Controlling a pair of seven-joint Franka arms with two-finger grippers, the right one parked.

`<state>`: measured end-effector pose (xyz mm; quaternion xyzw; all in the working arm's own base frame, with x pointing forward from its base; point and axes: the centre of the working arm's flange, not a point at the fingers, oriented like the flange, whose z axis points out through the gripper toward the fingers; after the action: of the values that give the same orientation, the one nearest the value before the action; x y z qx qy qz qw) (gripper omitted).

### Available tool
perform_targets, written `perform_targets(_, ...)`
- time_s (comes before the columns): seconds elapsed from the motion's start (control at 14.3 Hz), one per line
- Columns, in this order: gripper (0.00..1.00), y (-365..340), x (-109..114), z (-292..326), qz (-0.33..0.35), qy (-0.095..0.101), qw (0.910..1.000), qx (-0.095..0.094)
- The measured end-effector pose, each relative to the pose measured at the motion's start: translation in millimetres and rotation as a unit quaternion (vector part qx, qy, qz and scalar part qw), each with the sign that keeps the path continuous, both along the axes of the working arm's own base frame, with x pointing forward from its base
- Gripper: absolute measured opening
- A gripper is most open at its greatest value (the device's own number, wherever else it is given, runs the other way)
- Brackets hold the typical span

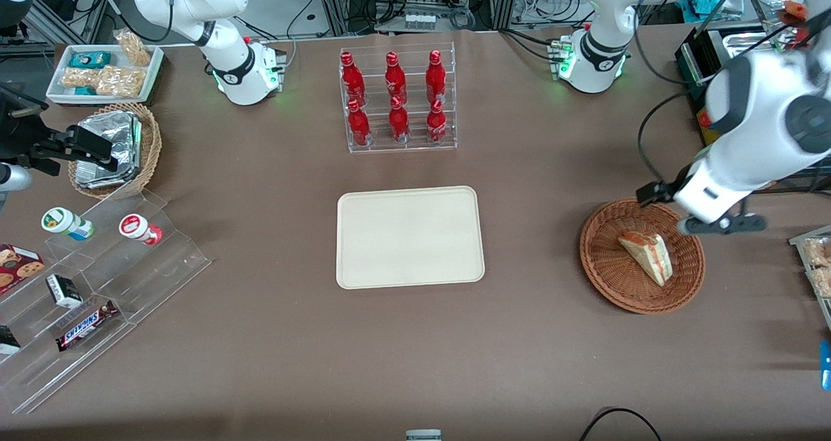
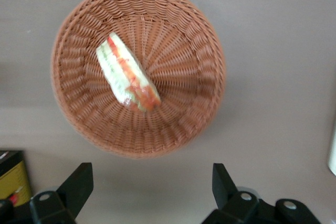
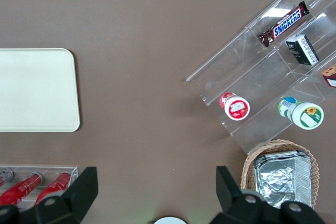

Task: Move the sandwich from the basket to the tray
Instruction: 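Move the left gripper down over the wrapped sandwich in the wicker basket, then close the left gripper on the wrapped sandwich and lift it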

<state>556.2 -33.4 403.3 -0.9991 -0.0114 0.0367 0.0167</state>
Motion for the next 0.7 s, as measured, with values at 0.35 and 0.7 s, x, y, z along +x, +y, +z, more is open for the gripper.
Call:
perform_targets(0.35, 1.00, 33, -20, -77, 0.116, -0.025, 0.9929, 0.000)
perform_targets(0.7, 1.00, 32, -2, -89, 0.301, -0.071, 0.9509, -0.007)
